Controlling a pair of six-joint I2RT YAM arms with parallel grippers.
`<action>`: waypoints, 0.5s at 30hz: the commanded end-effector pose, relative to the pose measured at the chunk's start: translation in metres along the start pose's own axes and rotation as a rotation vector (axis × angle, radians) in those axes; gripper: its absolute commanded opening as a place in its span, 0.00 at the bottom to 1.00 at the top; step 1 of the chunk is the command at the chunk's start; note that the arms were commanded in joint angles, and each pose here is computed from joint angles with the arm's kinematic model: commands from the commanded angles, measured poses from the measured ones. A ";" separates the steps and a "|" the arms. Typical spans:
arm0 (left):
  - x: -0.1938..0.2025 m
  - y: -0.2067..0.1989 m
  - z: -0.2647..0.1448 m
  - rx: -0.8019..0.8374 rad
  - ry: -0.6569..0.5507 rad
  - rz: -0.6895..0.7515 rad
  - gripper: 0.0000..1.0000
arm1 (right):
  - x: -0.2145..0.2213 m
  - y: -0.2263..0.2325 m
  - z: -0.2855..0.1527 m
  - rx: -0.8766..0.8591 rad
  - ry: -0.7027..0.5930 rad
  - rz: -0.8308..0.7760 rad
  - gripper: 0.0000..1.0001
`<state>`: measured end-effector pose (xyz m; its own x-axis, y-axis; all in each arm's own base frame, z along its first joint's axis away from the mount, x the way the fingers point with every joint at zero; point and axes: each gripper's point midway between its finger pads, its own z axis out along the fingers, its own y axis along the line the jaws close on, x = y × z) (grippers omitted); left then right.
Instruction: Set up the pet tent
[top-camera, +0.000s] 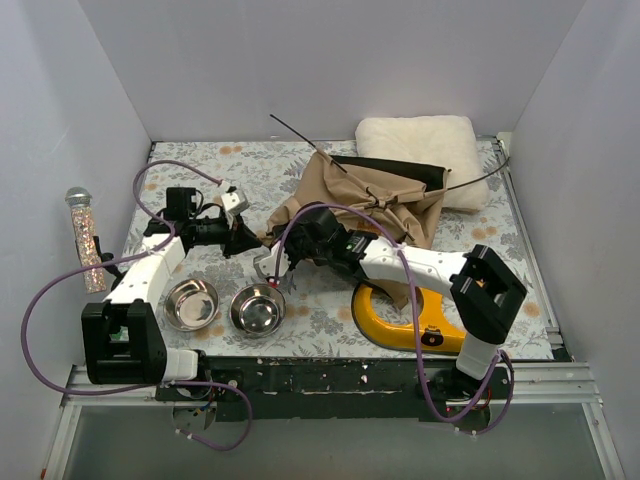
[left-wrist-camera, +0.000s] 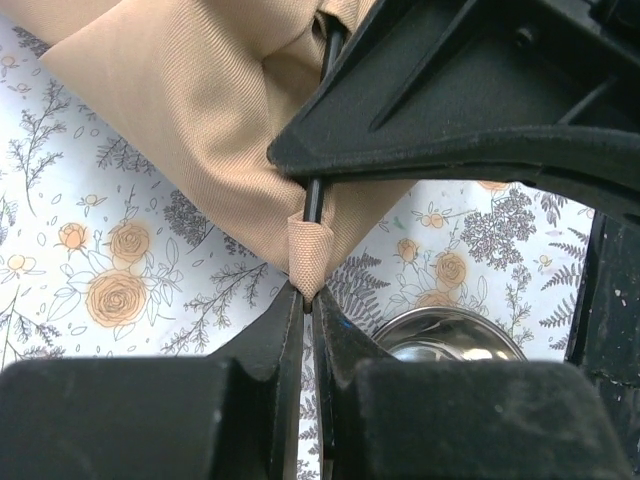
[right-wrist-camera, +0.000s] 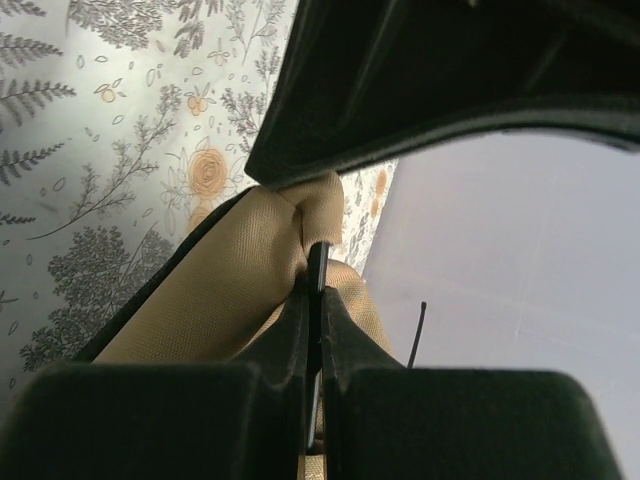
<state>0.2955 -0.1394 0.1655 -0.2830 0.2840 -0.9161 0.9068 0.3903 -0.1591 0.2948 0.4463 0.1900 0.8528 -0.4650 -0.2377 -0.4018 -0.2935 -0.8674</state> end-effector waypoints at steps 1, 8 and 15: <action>-0.018 -0.002 0.005 0.021 0.038 0.156 0.00 | -0.012 0.028 -0.010 -0.106 -0.052 -0.053 0.01; -0.020 -0.007 0.022 0.045 0.103 0.192 0.00 | -0.033 0.053 0.000 -0.184 -0.103 -0.074 0.01; -0.013 -0.002 0.016 -0.016 0.151 0.092 0.25 | -0.031 0.059 0.006 -0.187 -0.069 -0.020 0.01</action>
<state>0.2844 -0.1508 0.1377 -0.3156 0.4901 -0.8125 0.9213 0.3633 -0.1388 0.2738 0.4411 0.1643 0.8707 -0.4455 -0.2081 -0.4003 -0.3966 -0.8261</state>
